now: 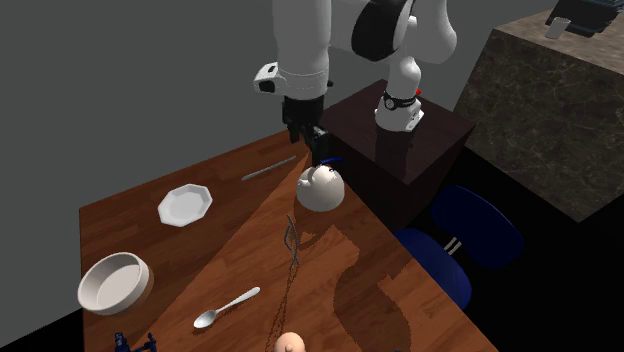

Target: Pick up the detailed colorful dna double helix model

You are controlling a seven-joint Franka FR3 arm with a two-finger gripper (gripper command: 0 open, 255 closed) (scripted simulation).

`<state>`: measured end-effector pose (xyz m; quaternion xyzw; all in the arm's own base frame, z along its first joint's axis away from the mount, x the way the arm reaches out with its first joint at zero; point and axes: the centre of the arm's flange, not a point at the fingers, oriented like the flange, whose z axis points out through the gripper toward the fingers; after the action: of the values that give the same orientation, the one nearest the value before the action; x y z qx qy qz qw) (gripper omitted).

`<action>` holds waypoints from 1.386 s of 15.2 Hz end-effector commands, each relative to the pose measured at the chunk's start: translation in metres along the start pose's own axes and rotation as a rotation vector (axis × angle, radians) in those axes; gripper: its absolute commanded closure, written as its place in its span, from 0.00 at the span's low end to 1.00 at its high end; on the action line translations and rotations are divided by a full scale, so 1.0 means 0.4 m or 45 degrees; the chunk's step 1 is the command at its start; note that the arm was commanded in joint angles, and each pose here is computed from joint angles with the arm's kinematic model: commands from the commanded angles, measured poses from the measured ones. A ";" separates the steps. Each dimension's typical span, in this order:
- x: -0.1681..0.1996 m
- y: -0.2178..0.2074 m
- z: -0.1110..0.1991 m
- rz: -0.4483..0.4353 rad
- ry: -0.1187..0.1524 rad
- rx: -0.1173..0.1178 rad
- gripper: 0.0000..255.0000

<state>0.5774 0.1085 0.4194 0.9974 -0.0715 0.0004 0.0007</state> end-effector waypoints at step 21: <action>0.262 -0.136 0.400 0.098 -0.118 -0.008 1.00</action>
<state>0.6889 0.1471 0.2603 0.9929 -0.1095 -0.0461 0.0006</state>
